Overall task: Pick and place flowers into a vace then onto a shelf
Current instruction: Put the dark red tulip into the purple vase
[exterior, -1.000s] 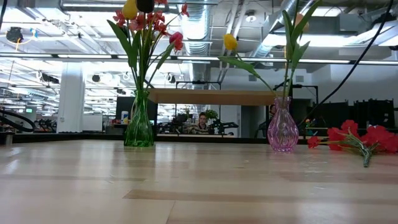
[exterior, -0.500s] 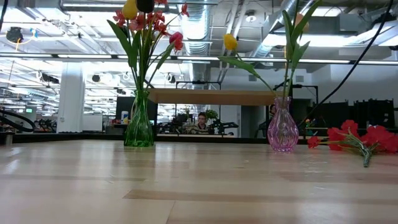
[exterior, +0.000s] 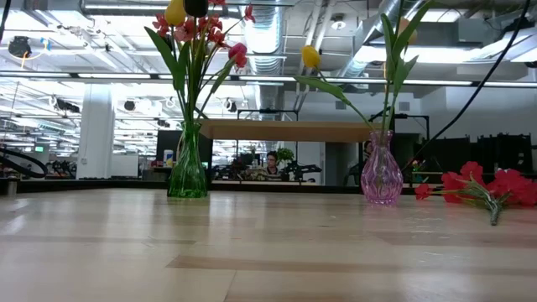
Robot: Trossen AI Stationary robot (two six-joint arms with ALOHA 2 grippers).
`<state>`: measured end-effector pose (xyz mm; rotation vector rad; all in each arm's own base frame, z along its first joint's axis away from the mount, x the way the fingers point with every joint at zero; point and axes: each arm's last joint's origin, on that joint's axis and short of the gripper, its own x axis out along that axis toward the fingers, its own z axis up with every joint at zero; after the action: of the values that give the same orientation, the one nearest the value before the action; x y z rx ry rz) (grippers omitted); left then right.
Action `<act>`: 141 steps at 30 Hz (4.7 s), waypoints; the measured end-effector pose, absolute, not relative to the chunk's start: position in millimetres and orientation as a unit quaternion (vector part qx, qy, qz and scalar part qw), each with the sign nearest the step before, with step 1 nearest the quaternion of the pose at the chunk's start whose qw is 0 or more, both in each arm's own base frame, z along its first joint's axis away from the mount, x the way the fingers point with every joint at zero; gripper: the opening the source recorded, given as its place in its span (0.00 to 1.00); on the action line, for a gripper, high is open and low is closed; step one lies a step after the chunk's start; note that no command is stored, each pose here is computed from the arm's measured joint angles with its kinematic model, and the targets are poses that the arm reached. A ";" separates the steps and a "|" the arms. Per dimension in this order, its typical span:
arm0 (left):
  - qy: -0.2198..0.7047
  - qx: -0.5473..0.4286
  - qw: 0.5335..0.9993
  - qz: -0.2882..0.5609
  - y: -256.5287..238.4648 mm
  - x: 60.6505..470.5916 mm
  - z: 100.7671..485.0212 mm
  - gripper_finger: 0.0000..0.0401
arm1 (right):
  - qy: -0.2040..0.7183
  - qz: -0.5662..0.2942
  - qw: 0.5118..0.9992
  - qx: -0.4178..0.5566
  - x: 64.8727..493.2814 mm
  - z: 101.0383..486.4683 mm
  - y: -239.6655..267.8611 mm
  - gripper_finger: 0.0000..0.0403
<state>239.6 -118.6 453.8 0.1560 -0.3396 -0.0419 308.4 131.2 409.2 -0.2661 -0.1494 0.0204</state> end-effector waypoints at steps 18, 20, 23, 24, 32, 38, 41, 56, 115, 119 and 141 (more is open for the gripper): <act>-0.113 0.103 0.988 -0.021 -119.5 242.0 443.1 0.03 | -0.042 0.026 0.993 -0.112 309.2 402.1 132.3 0.00; -0.105 0.105 0.989 -0.013 -119.1 242.3 441.9 0.03 | -0.027 0.031 0.994 -0.104 310.0 399.1 131.2 0.02; -0.076 0.103 0.992 -0.013 -118.1 241.1 444.7 0.01 | -0.006 0.033 0.995 -0.097 310.6 394.9 130.1 0.06; -0.067 0.098 0.993 -0.014 -117.5 240.5 446.2 0.01 | -0.001 0.032 0.995 -0.094 311.1 394.0 128.9 0.08; 0.046 0.071 0.995 -0.045 -116.3 237.6 433.5 0.01 | 0.042 0.039 0.997 -0.055 313.5 385.4 122.8 0.23; 0.093 0.055 0.991 -0.078 -119.9 240.3 422.1 0.01 | 0.044 0.056 0.996 -0.054 314.3 384.9 121.5 0.29; 0.091 0.054 0.990 -0.089 -120.5 240.1 422.2 0.02 | 0.048 0.060 0.996 -0.052 314.1 384.3 121.9 0.31; 0.115 0.035 0.985 -0.126 -115.9 248.7 415.6 0.02 | 0.074 0.113 0.990 -0.029 347.0 354.3 119.2 0.40; 0.142 0.057 0.986 -0.070 -128.8 276.7 391.7 0.18 | 0.053 0.170 0.983 -0.040 365.0 336.9 130.3 0.01; 0.146 0.057 0.986 -0.062 -131.0 275.0 390.8 0.31 | 0.054 0.168 0.984 -0.039 365.8 336.8 128.1 0.01; 0.104 0.020 0.994 0.021 -126.9 208.9 424.6 0.56 | 0.027 0.076 0.996 -0.048 309.3 386.9 137.8 0.00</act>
<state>208.9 -126.9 424.6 0.0401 0.2093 0.0416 309.3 137.8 386.9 -0.0959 0.0548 0.1530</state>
